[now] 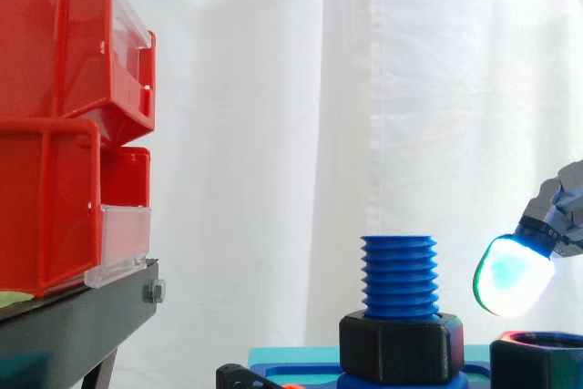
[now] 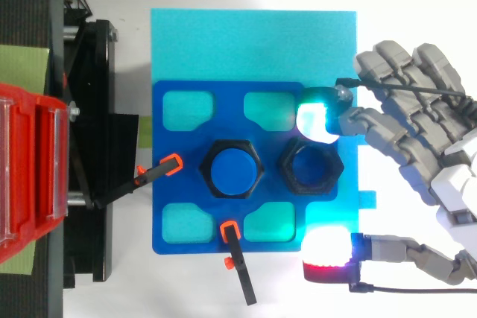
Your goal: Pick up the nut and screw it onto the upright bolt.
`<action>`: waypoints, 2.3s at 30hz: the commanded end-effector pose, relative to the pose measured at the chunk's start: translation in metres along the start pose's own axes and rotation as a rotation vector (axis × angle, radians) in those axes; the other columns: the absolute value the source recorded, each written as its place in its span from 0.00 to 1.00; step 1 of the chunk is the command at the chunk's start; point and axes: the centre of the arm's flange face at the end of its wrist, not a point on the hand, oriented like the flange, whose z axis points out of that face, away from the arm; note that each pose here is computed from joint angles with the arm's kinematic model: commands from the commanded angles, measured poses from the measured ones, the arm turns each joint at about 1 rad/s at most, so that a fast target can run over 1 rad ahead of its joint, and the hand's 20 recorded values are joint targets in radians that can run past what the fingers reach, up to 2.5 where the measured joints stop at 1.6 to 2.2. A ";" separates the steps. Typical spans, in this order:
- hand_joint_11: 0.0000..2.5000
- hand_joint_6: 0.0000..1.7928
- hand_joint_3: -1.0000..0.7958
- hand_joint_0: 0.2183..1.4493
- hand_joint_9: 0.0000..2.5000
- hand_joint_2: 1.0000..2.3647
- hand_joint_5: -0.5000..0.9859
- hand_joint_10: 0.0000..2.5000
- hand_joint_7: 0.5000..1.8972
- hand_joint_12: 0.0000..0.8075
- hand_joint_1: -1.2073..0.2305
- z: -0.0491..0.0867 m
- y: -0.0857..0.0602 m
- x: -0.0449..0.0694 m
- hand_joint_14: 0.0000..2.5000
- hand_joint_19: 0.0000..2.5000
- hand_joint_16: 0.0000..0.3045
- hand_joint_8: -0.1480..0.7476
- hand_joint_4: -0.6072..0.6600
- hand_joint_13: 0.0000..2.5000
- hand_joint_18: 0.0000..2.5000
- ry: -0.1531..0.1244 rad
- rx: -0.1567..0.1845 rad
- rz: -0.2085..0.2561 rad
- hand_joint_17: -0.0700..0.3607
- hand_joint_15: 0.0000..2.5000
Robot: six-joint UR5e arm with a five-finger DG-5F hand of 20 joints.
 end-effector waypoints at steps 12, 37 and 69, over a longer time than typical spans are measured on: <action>0.00 0.28 0.28 0.10 0.00 0.00 0.13 0.00 0.18 0.57 0.28 -0.003 0.009 0.004 0.00 0.00 0.22 0.50 0.63 0.00 0.00 -0.010 -0.015 -0.015 0.52 0.00; 0.00 0.28 0.28 0.16 0.04 0.00 0.15 0.00 0.18 0.54 0.29 -0.003 0.004 0.014 0.00 0.00 0.20 0.50 0.65 0.02 0.00 0.000 -0.016 -0.056 0.48 0.00; 0.00 0.28 0.28 0.18 0.06 0.00 0.15 0.00 0.18 0.52 0.34 -0.001 0.005 0.013 0.00 0.00 0.19 0.50 0.65 0.04 0.00 0.007 -0.039 -0.065 0.47 0.00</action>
